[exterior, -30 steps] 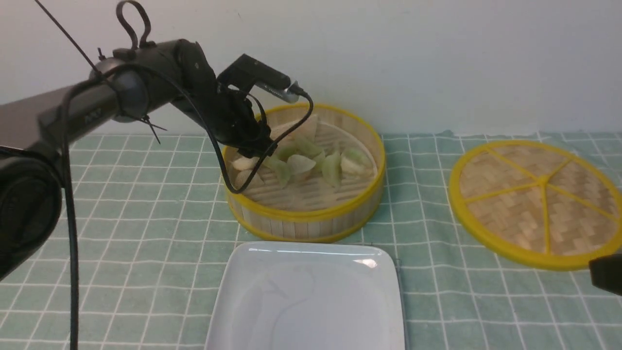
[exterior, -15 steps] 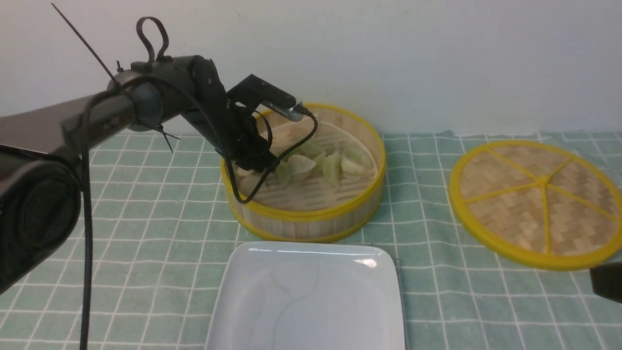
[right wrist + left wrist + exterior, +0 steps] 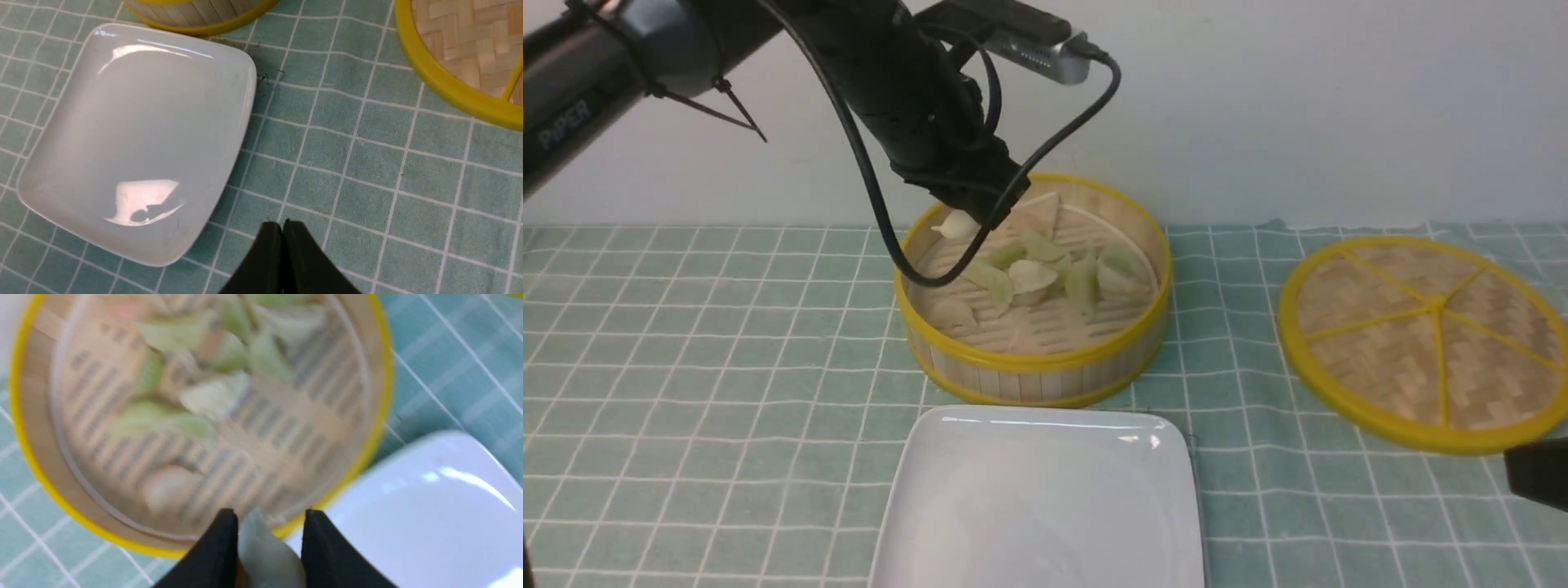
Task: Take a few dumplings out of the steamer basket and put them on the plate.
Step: Use the left arm to grab a dumpling from the steamer, then use the left arm to put the dumpling into the plate
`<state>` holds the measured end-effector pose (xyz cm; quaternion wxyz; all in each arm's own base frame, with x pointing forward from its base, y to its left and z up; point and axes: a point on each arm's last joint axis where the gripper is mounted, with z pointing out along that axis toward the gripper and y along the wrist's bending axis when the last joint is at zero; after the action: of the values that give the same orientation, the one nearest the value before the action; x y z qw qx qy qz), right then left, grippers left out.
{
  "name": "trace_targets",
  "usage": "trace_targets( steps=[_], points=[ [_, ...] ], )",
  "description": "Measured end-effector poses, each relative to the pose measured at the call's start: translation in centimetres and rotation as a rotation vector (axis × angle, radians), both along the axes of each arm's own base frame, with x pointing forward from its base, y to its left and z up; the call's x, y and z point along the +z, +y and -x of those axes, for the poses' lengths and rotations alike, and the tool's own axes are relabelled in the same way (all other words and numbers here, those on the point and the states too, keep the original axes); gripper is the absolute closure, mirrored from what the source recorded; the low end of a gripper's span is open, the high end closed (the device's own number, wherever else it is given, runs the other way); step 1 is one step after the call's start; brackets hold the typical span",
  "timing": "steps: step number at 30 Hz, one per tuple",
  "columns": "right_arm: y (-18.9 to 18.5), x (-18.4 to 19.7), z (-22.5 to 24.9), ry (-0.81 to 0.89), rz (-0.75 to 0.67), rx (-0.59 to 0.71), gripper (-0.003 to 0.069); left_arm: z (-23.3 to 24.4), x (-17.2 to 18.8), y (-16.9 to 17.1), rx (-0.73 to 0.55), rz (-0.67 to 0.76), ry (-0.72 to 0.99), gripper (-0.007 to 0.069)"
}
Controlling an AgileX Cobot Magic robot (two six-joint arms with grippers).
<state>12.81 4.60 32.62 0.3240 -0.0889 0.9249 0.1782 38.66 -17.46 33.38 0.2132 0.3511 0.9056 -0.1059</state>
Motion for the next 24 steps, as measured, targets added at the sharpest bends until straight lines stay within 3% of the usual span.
trace_targets(
  steps=[4,7,14,19,24],
  points=[
    [0.1,0.0,0.0,-0.001,-0.006,0.003,0.0672,1.5,0.2,-1.7,-0.016,0.02,0.031,0.0447],
    [0.1,0.0,0.0,-0.001,-0.006,0.003,0.0672,3.5,-1.8,-4.1,-0.029,0.047,0.148,0.0447],
    [0.1,-0.1,0.2,0.018,-0.002,0.016,0.0672,8.5,-9.4,-7.2,-0.135,-0.137,0.364,0.0447],
    [0.1,-0.1,0.2,0.016,0.0,0.019,0.0672,8.4,-13.0,-7.7,-0.097,-0.215,0.419,0.0447],
    [0.1,-0.1,0.2,0.008,0.011,0.035,0.0672,7.8,-14.9,-7.7,-0.059,-0.26,0.429,0.0336]
  ],
)
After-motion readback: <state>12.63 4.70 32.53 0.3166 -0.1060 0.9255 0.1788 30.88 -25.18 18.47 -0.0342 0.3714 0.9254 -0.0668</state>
